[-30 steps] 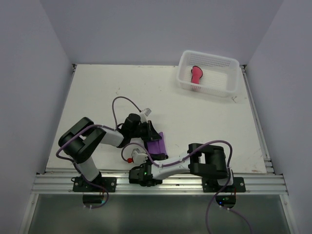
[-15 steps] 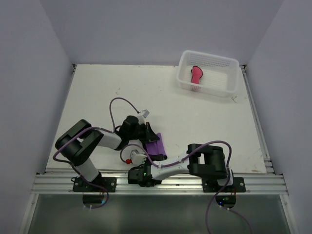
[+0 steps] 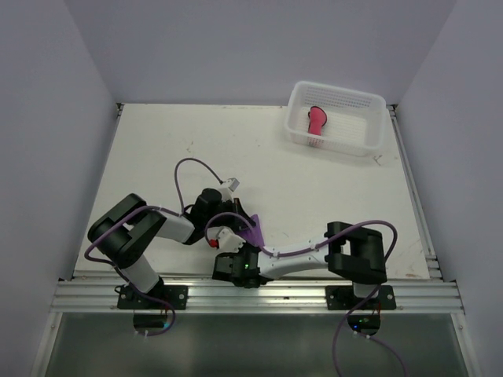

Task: Roll the towels
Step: Roll the towel

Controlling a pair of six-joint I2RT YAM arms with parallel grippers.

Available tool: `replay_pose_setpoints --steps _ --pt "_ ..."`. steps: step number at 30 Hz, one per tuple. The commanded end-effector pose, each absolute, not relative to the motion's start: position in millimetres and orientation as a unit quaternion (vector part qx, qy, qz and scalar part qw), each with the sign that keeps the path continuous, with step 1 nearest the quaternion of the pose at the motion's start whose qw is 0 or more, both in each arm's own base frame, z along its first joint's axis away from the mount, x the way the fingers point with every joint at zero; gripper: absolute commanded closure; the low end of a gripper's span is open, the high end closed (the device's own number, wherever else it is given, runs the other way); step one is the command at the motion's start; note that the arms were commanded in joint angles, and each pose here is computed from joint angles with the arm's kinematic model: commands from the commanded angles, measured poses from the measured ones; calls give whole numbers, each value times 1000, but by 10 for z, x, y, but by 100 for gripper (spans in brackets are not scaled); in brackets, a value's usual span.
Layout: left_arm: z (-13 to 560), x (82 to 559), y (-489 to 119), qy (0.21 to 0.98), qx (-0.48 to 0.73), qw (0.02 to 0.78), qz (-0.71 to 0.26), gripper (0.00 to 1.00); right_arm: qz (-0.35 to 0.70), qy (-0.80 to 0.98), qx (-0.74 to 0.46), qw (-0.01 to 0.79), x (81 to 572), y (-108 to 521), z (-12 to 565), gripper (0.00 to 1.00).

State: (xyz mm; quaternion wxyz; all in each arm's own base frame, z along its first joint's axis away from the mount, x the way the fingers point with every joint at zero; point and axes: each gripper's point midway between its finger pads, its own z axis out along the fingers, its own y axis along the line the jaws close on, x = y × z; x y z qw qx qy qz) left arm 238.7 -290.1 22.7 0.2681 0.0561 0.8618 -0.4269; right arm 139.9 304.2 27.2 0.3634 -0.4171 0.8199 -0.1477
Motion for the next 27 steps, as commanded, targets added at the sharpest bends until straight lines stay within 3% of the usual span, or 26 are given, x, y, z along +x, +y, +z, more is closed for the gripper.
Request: replay_pose_setpoints --steps 1,27 --pt "-129 2540 -2546 893 32 298 -336 100 -48 864 -390 314 1110 3225 133 91" --pt "-301 2407 -2471 900 31 286 -329 100 98 902 -235 349 1255 2987 779 56"
